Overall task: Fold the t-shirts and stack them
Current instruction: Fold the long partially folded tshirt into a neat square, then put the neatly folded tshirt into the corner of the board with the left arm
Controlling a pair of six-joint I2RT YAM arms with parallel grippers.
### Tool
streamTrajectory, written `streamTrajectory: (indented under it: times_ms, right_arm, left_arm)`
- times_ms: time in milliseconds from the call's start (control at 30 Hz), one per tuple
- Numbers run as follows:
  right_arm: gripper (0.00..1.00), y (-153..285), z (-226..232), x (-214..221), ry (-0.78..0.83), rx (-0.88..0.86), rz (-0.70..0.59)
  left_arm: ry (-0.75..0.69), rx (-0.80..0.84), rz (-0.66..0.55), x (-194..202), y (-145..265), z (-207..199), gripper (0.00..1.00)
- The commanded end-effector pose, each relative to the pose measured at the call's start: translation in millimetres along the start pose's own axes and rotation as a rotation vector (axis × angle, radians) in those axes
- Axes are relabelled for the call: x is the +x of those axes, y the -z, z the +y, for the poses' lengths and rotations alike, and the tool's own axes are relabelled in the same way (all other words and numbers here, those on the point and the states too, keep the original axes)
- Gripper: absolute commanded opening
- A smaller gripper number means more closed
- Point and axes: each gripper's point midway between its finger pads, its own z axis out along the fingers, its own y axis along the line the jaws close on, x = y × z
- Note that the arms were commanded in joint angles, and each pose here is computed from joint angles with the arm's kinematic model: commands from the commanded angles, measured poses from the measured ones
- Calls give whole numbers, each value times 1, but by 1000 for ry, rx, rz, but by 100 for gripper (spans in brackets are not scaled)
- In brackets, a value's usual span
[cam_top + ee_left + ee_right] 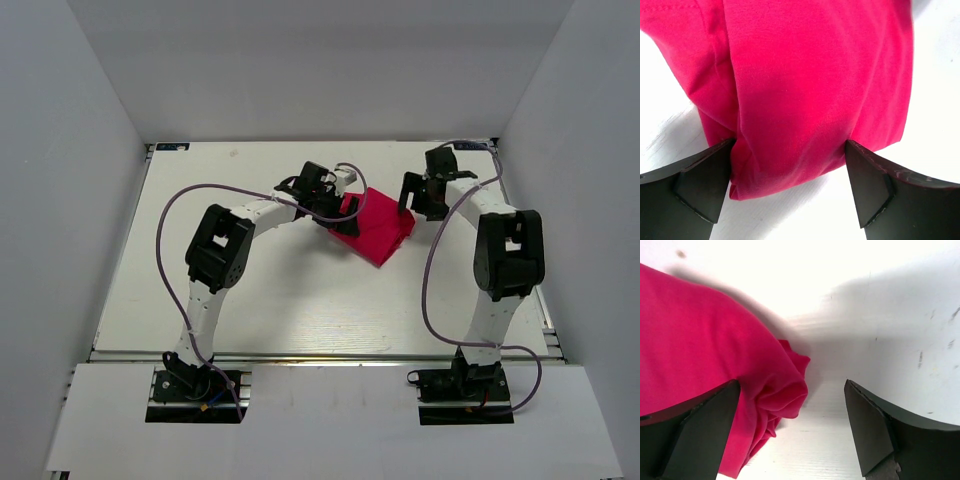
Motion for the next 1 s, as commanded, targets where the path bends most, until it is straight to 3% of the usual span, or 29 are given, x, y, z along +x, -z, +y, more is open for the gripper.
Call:
streamTrajectory:
  times_ms: [0, 333, 467, 633, 767, 867, 967]
  right_arm:
    - [90, 47, 17, -43, 56, -60, -144]
    - [90, 101, 82, -50, 118, -435, -203]
    - [90, 95, 103, -46, 95, -563, -180]
    - [90, 66, 109, -39, 39, -639, -127]
    - [90, 33, 98, -34, -29, -648, -78]
    - [90, 11, 88, -24, -75, -672, -40]
    - [90, -9, 76, -16, -113, -705, -8]
  left_arm:
    - [2, -54, 43, 5, 3, 8, 100]
    - [-94, -190, -161, -87, 72, -10, 100]
    - [-157, -9, -178, -94, 67, -48, 100]
    - [-202, 119, -151, -82, 46, -76, 100]
    - [-269, 297, -106, -50, 25, -99, 100]
    - [-264, 352, -47, -11, 5, -90, 100]
    - [-186, 298, -3, 23, -10, -59, 100]
